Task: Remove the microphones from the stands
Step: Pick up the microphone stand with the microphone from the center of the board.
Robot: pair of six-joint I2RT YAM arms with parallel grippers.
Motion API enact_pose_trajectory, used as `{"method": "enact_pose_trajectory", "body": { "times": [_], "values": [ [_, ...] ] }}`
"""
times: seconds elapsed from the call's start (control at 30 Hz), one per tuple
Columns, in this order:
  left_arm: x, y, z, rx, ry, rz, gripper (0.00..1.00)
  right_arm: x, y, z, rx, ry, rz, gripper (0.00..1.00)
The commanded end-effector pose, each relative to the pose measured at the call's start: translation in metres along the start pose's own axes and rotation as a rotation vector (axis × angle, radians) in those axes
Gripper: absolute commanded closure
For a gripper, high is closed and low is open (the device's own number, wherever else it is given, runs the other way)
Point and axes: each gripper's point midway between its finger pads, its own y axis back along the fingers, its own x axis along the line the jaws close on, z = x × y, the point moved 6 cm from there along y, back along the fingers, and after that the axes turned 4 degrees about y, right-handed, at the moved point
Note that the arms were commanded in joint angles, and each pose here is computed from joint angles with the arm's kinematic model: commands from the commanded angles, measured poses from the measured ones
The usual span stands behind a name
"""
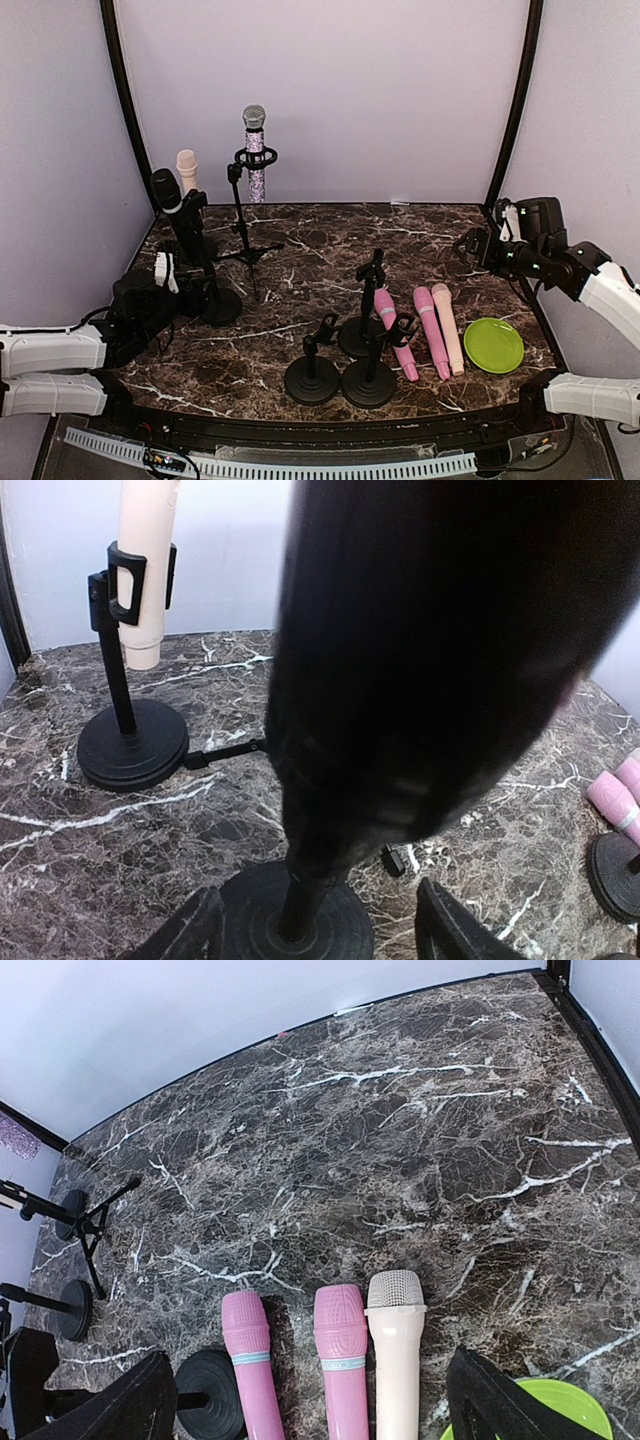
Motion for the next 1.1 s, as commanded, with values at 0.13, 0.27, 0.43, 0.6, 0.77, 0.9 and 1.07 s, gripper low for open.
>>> {"method": "enact_pose_trajectory", "body": {
  "times": [0.13,0.27,0.43,0.6,0.77,0.9,1.07],
  "values": [
    [0.002,-0.012,0.003,-0.063,-0.066,-0.017,0.35,0.003,0.002,0.006,-0.03,-0.011,0.021,0.05],
    [0.006,-0.014,0.0,-0.077,-0.056,0.004,0.36,0.003,0.003,0.007,-0.027,-0.011,0.019,0.05],
    [0.008,-0.015,-0.008,-0.069,-0.041,0.003,0.35,0.003,0.004,0.008,-0.032,-0.011,0.016,0.05],
    [0.011,-0.013,-0.018,-0.055,-0.027,0.008,0.31,0.003,0.002,0.008,-0.026,-0.013,0.018,0.05],
    [0.015,-0.011,-0.028,-0.038,0.0,0.01,0.29,0.004,0.003,0.009,-0.034,-0.017,0.023,0.05],
    [0.015,-0.01,-0.032,-0.026,0.008,0.006,0.26,0.003,0.003,0.008,-0.03,-0.016,0.02,0.05],
    [0.018,-0.01,-0.037,-0.014,0.024,0.018,0.22,0.003,0.003,0.007,-0.028,-0.018,0.02,0.05]
  ]
}}
